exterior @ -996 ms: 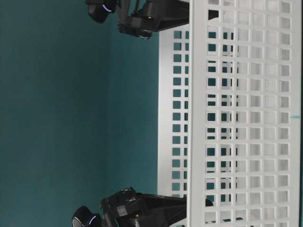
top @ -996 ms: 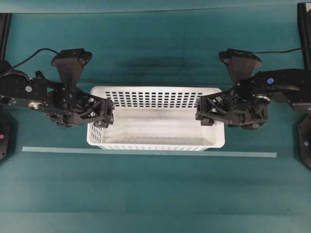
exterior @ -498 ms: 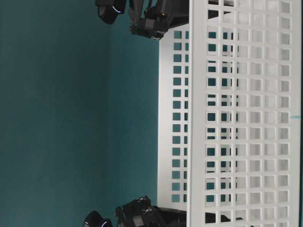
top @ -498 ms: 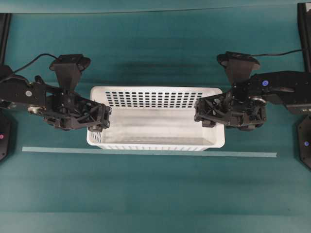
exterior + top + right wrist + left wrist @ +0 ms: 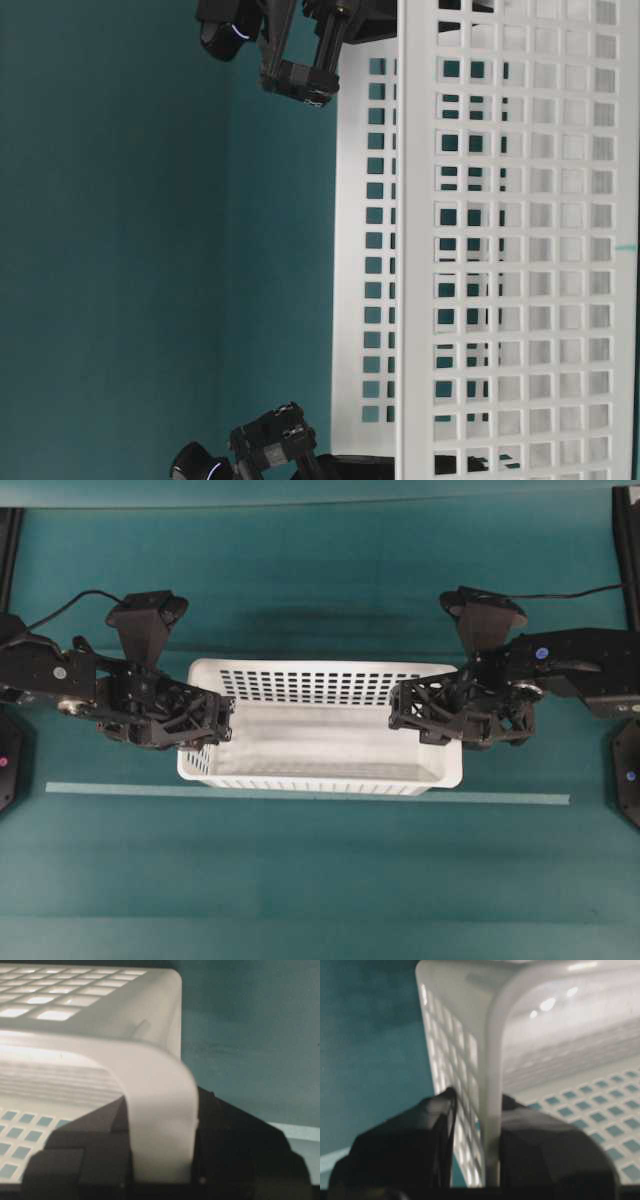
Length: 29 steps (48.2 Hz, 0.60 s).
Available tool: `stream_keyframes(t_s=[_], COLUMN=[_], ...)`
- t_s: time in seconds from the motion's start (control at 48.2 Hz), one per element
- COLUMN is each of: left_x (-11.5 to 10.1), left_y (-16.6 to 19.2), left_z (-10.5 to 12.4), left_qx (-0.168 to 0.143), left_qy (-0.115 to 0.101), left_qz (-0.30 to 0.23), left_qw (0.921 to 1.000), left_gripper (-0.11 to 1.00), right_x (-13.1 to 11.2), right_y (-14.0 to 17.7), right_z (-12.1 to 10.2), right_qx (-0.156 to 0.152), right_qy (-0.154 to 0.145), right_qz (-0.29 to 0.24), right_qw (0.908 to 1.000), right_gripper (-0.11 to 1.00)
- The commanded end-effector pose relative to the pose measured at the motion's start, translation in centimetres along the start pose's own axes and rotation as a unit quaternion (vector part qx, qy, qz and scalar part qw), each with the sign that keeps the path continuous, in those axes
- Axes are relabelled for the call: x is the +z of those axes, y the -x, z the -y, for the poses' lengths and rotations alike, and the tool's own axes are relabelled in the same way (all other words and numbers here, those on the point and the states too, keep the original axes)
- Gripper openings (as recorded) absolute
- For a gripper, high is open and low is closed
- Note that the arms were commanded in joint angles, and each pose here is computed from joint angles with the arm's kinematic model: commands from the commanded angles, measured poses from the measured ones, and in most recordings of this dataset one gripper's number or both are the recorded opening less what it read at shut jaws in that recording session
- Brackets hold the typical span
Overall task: Lift the white basket with both hands.
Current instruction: 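Close both grippers on the basket's left and right end rims, then lift the basket with both grippers and carry it back and up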
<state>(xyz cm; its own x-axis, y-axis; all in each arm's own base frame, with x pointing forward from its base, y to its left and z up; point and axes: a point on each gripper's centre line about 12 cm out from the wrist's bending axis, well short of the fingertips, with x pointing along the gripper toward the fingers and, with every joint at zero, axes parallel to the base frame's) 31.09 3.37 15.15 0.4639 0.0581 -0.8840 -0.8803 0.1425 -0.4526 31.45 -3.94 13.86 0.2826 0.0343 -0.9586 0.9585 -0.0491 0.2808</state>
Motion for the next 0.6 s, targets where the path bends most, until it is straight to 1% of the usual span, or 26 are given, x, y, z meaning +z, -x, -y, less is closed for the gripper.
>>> stream_keyframes(t_s=[0.0, 0.187, 0.291, 0.374, 0.436, 0.581], left_x=[0.0, 0.1, 0.2, 0.2, 0.3, 0.6], left_y=[-0.5, -0.3, 0.0, 0.7, 1.3, 3.8], left_z=[0.0, 0.3, 0.7, 1.2, 1.6, 2.9], left_qx=[0.007, 0.002, -0.005, -0.016, -0.027, -0.051], left_qy=[-0.005, -0.006, -0.009, -0.01, -0.01, -0.01], left_qz=[0.0, 0.001, 0.002, 0.005, 0.007, 0.013], left_qw=[1.0, 1.0, 0.9999, 0.9998, 0.9996, 0.9985], left_gripper=[0.15, 0.15, 0.15, 0.14, 0.12, 0.1], right_x=[0.1, 0.1, 0.1, 0.0, 0.0, -0.2], right_y=[-0.8, -0.7, -0.2, 0.7, 1.5, 4.1], right_z=[0.2, -0.1, -0.6, -1.1, -1.4, -1.9], right_qx=[-0.014, -0.01, -0.002, 0.003, 0.001, -0.006], right_qy=[-0.001, 0.0, 0.001, -0.002, -0.005, 0.0], right_qz=[-0.002, -0.002, -0.001, -0.004, -0.009, -0.016], right_qw=[0.9999, 0.9999, 1.0, 1.0, 0.9999, 0.9999], right_gripper=[0.2, 0.2, 0.2, 0.2, 0.2, 0.2])
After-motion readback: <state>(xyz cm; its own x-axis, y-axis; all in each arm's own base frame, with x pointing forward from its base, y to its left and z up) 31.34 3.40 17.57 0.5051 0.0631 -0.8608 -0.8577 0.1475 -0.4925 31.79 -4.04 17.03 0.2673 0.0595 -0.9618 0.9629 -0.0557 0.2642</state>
